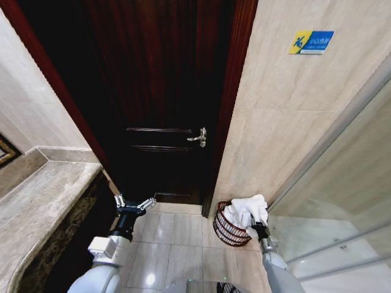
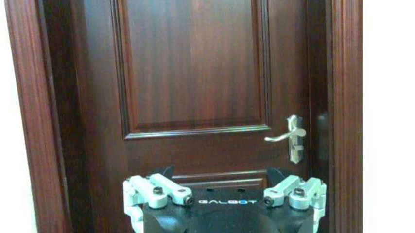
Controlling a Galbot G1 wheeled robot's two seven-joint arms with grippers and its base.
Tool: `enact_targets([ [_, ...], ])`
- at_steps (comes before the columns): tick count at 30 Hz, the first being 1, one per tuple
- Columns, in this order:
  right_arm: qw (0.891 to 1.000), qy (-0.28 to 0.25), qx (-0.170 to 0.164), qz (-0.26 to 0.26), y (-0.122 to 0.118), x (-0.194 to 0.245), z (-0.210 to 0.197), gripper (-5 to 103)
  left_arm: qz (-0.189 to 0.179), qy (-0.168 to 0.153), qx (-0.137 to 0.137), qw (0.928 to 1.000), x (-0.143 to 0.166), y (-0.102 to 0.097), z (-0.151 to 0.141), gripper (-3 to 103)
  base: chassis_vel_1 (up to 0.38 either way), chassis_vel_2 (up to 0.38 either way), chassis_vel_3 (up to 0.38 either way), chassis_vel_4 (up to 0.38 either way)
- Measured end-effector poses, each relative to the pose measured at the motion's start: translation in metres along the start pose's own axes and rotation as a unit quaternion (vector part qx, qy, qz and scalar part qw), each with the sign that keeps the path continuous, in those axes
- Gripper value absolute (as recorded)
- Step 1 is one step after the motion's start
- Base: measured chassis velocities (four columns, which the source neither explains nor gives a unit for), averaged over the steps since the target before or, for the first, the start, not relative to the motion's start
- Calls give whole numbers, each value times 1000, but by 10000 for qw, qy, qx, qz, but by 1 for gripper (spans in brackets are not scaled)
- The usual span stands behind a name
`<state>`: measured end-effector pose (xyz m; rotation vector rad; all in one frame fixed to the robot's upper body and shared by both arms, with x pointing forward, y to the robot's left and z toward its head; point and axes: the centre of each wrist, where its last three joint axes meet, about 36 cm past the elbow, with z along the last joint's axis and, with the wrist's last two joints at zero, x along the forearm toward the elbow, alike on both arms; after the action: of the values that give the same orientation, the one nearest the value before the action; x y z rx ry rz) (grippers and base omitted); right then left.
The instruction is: Discard the used towel into the hamper.
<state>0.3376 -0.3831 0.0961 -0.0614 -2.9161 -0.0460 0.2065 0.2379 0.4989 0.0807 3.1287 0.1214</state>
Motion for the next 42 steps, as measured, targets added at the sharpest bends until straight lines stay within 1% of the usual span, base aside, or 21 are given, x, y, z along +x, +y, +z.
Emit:
enact_targets([
  [5, 9999, 100, 0, 44, 1, 5, 6, 21, 0, -1, 0, 10000, 0, 0, 0, 94, -126, 120, 118, -113],
  [8, 9993, 379, 73, 10, 0, 9, 9, 21, 0, -2, 0, 10000, 0, 0, 0, 94, -102, 133, 122, -124],
  [9, 9993, 379, 73, 10, 0, 9, 9, 21, 0, -2, 0, 10000, 0, 0, 0, 94, -101, 136, 88, -96],
  [12, 9962, 862, 123, -80, -7, 2, 3, 21, 0, -1, 0, 10000, 0, 0, 0, 94, -37, 41, 41, -29],
  [13, 9962, 862, 123, -80, -7, 2, 3, 21, 0, -1, 0, 10000, 0, 0, 0, 94, 0, 0, 0, 0],
  [15, 9927, 1196, 46, -122, -11, -10, -2, 21, 0, -1, 0, 10000, 0, 0, 0, 94, 15, -35, -20, 18],
  [16, 9914, 1306, 39, -125, -12, -17, -4, 21, 0, 1, 0, 10000, 0, 0, 0, 94, 50, -69, -55, 44],
  [17, 9914, 1306, 39, -125, -12, -17, -4, 21, 0, 1, 0, 10000, 0, 0, 0, 94, 50, -69, -55, 44],
  [20, 9845, 1720, 272, -225, -11, -33, -9, 21, 0, 0, 0, 10000, 0, 0, 0, 94, 13, -15, -18, 15],
  [21, 9845, 1720, 272, -225, -11, -33, -9, 21, 0, 0, 0, 10000, 0, 0, 0, 94, 0, 0, 0, 0],
  [23, 9779, 2012, 469, -313, -7, -39, -11, 21, 0, 0, 0, 10000, 0, 0, 0, 94, 0, 0, 0, 0],
  [24, 9779, 2012, 469, -313, -7, -39, -11, 21, 0, 0, 0, 10000, 0, 0, 0, 94, 0, 0, 0, 0],
  [27, 9704, 2310, 600, -367, -2, -40, -8, 21, 0, -1, 0, 10000, 0, 0, 0, 94, 0, 0, 0, 0],
  [29, 9689, 2364, 626, -379, -1, -42, -8, 21, 0, -1, 0, 10000, 0, 0, 0, 94, 0, 0, 0, 0],
  [33, 9625, 2581, 717, -427, 6, -52, -11, 21, 0, -1, 0, 10000, 0, 0, 0, 94, 0, 0, 0, 0],
  [42, 9597, 2669, 717, -516, 7, -59, -13, 21, 0, 0, 0, 10000, 0, 0, 0, 94, -22, 22, 24, -31],
])
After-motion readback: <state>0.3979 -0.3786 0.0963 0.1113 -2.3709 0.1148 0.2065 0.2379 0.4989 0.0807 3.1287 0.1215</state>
